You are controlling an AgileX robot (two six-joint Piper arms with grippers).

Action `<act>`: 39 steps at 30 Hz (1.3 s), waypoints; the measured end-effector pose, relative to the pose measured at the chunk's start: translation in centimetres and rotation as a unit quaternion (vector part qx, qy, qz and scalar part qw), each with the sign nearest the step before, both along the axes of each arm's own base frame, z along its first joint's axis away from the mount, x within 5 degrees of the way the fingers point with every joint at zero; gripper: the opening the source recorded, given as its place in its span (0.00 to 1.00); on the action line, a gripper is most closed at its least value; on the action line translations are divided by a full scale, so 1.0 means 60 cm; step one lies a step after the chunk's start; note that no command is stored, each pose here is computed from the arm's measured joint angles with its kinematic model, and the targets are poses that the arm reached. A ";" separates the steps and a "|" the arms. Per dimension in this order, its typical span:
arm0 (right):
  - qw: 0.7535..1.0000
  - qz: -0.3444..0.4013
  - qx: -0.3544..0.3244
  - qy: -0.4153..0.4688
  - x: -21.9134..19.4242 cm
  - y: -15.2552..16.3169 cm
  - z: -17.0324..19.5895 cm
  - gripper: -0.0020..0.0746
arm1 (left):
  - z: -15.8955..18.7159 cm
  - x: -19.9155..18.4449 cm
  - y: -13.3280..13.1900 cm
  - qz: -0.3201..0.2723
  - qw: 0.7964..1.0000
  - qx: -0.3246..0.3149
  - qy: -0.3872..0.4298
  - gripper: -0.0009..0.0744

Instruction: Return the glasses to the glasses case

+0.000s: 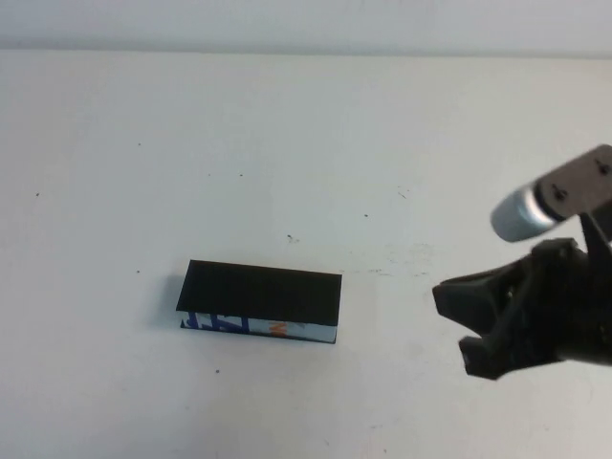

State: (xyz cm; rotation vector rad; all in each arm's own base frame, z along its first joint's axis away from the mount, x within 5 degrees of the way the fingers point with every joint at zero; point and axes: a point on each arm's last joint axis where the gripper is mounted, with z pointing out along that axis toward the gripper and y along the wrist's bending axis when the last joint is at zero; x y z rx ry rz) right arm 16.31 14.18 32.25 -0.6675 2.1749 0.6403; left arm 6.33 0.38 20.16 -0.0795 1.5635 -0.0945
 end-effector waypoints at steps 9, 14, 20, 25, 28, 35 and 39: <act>0.993 -0.060 0.070 -0.080 -0.039 -0.046 -0.031 0.01 | 0.000 0.000 0.005 0.018 1.000 -0.017 0.001 0.01; 0.991 -0.073 0.082 -0.082 -0.043 -0.052 -0.043 0.01 | -0.001 0.000 0.006 0.019 1.000 -0.020 0.002 0.01; 0.992 -0.070 0.076 -0.074 -0.045 -0.052 -0.049 0.01 | -0.001 0.000 0.006 0.019 1.000 -0.020 0.002 0.01; 0.990 -0.074 0.080 -0.086 -0.042 -0.052 -0.046 0.01 | -0.001 0.000 0.006 0.019 1.000 -0.020 0.002 0.01; 0.986 -0.085 0.093 -0.111 -0.039 -0.055 -0.039 0.01 | -0.001 0.000 0.006 0.019 1.000 -0.020 0.002 0.01; 0.966 -0.182 0.080 -0.163 -0.049 -0.123 -0.088 0.01 | -0.001 0.000 0.006 0.019 1.000 -0.020 0.002 0.01; 0.942 -0.276 0.064 -0.180 -0.083 -0.183 -0.146 0.01 | -0.001 0.000 0.006 0.019 1.000 -0.020 0.002 0.01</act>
